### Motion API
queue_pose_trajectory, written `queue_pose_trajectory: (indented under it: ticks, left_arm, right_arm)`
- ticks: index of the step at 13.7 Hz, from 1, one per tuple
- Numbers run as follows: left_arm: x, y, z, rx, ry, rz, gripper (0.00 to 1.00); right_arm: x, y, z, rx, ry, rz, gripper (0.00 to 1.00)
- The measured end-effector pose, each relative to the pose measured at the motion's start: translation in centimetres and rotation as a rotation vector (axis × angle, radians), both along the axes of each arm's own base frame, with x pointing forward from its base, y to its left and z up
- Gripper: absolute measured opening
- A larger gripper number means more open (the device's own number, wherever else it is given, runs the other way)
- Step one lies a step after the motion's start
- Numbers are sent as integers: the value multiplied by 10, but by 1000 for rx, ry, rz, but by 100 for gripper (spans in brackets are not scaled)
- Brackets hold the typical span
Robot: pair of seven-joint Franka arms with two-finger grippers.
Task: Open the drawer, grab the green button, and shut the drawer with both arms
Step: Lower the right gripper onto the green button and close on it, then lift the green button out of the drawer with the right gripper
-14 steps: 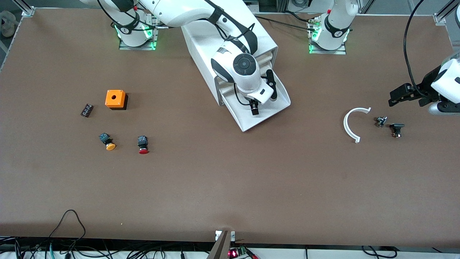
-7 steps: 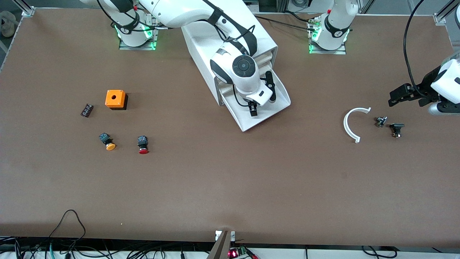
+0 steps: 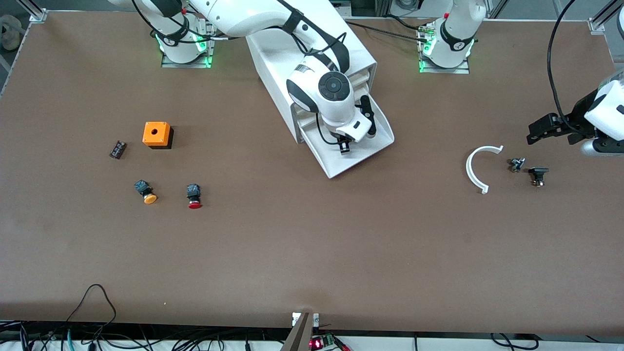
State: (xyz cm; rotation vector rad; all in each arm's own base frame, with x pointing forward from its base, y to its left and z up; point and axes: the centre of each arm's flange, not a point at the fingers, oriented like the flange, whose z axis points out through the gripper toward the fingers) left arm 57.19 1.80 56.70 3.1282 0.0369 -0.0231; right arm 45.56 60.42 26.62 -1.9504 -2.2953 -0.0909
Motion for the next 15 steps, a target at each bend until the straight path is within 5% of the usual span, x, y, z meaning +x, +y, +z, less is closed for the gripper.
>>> queue_pose_trajectory:
  ticks: [15]
  left_arm:
    - [1, 0, -2, 0, 3, 0, 100]
  right_arm:
    - [-16, 13, 1, 5, -6, 30, 41]
